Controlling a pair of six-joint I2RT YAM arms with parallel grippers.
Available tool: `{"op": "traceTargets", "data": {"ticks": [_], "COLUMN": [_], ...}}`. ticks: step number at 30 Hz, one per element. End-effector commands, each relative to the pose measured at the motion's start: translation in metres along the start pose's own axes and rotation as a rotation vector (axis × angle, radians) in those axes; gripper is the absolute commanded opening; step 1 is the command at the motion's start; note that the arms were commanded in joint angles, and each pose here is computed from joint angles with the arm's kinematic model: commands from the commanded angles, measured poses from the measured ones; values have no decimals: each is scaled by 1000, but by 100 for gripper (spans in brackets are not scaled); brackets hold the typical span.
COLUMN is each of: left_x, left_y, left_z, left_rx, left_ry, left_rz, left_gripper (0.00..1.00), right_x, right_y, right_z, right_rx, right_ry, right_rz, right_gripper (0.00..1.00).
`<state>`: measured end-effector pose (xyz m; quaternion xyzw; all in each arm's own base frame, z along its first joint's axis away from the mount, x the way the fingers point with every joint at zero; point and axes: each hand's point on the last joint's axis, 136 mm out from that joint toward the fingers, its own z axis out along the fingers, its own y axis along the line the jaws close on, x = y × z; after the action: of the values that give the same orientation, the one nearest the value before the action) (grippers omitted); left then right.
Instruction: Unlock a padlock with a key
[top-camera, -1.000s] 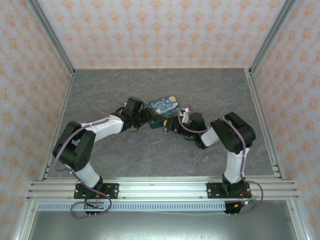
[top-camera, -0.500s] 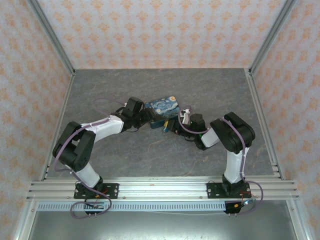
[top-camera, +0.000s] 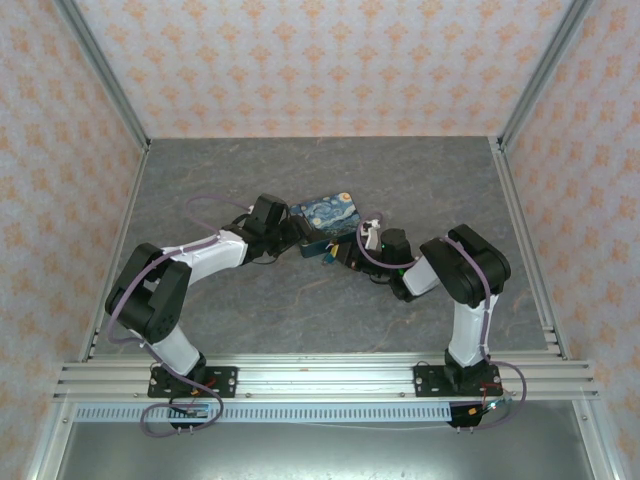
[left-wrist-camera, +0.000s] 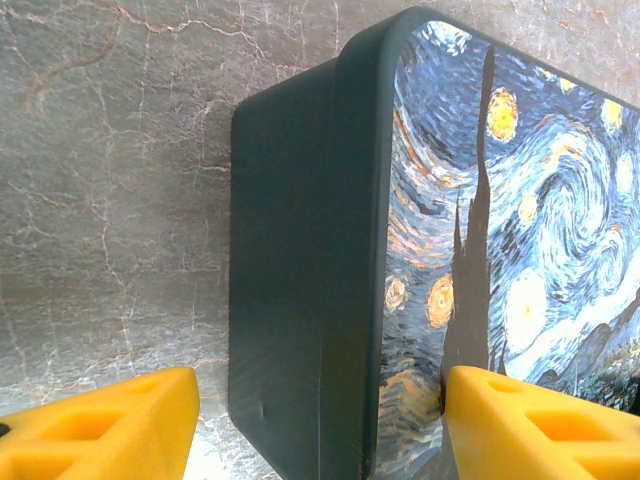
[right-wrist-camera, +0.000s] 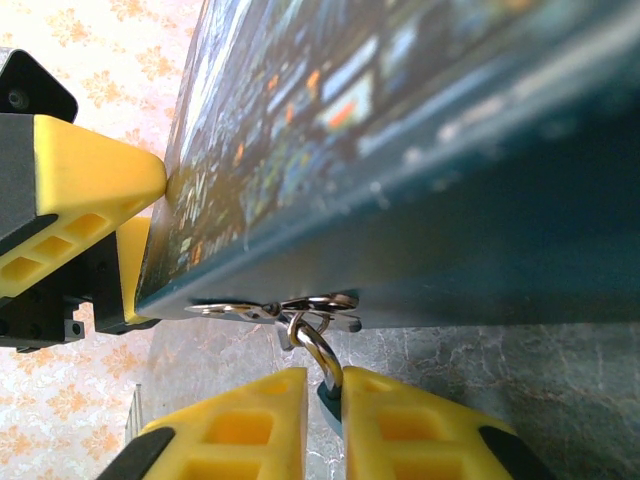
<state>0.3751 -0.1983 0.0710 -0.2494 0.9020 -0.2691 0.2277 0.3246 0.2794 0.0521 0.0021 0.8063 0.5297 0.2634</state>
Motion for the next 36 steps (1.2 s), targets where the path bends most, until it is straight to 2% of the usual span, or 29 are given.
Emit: {"op": "traceTargets", "data": {"ticks": [1, 8, 22, 36], "left_x": [24, 24, 26, 25], "left_y": [38, 39, 43, 39], "left_z": [2, 2, -1, -6], "left_rx": [-138, -141, -145, -126], "left_ry": [59, 58, 56, 42], "left_rz": [-4, -3, -9, -21], "left_gripper": [66, 66, 66, 67], "right_x": [-7, -10, -32, -35], "right_y": [18, 12, 10, 5], "right_z": [3, -1, -24, -40], "right_rx": [-53, -26, -22, 13], "right_ry": [-5, -33, -149, -178], "right_rz": [-41, -30, 0, 2], "right_gripper": [12, 0, 0, 0]}}
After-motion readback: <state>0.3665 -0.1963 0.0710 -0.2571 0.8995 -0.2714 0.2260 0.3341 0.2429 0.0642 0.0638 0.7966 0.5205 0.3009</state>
